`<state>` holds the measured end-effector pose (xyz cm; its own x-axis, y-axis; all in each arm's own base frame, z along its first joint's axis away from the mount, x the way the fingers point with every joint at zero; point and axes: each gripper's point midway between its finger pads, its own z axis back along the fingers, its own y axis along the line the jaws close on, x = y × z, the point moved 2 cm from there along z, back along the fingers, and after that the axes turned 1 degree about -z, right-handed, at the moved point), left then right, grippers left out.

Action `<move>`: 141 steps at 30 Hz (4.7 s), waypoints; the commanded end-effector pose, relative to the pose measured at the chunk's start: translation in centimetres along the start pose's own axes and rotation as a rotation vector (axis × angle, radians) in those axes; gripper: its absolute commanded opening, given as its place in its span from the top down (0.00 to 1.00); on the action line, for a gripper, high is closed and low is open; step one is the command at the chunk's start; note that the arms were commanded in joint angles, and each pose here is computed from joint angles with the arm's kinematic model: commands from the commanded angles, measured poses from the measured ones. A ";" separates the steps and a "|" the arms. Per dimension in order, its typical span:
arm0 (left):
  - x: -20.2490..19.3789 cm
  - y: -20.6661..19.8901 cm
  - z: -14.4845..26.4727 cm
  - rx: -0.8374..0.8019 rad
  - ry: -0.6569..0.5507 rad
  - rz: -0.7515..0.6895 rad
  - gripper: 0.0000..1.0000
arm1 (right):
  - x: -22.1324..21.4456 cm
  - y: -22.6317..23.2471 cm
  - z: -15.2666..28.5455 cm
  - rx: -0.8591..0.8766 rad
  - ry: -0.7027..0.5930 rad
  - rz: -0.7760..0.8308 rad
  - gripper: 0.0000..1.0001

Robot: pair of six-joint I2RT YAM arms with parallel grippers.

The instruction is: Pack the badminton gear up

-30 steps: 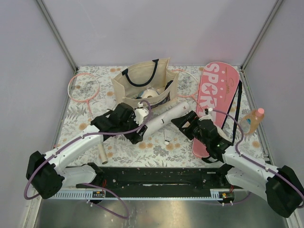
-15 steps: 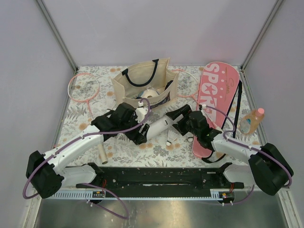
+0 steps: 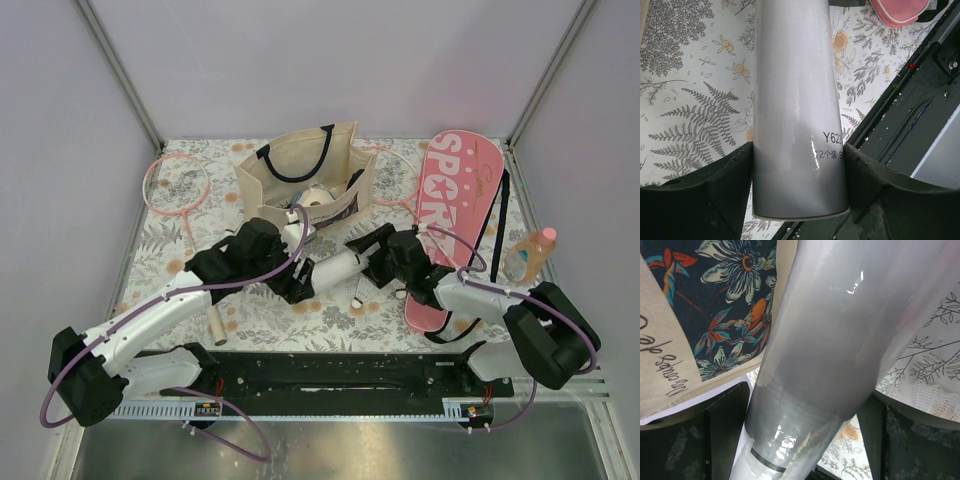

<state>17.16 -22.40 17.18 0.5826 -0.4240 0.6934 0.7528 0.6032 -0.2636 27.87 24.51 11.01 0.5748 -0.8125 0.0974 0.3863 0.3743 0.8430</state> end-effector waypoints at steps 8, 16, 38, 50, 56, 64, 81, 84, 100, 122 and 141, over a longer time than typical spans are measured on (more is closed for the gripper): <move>1.9 -2.0 0.5 -0.099 -0.110 -0.021 0.52 | 0.9 6.1 1.2 0.250 -0.037 0.015 0.35; 3.7 -4.1 4.1 -0.174 -0.236 -0.110 0.01 | 3.6 10.2 7.5 0.407 -0.224 0.278 0.45; 14.8 -5.7 20.4 0.080 -0.486 -0.094 0.08 | -4.6 15.2 21.6 0.888 0.322 1.496 0.48; 16.3 -7.0 18.5 -0.014 -0.358 -0.057 0.28 | -9.7 8.4 21.9 0.976 0.710 1.340 0.50; 16.6 -7.5 14.6 -0.127 -0.269 -0.016 0.40 | -10.2 7.1 21.6 0.960 0.759 1.330 0.51; 16.2 -9.0 13.0 -0.341 -0.215 0.034 0.66 | -10.1 6.5 21.2 0.921 0.787 1.354 0.52; 17.0 -8.3 13.9 -0.311 -0.260 -0.138 0.33 | -10.8 6.0 20.7 0.895 0.874 1.337 0.56; 16.7 -8.4 13.0 -0.350 -0.228 -0.149 0.37 | -10.9 6.2 20.7 0.889 0.885 1.336 0.56; 15.4 -6.7 11.1 -0.302 -0.154 0.003 1.00 | -9.6 6.7 18.7 0.689 0.730 1.251 0.50; 17.2 -3.5 11.8 -0.338 -0.213 0.159 1.00 | -10.5 3.2 19.1 0.776 0.805 1.255 0.62; 19.2 -1.9 13.4 -0.297 -0.298 0.197 1.00 | -10.9 3.0 18.6 0.755 0.831 1.203 0.67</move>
<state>22.30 -22.56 38.36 0.6972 -0.1121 0.7080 0.6784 0.4224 -0.6012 9.88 25.77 20.95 0.5976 0.3276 0.7318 -0.7977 0.1514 0.5837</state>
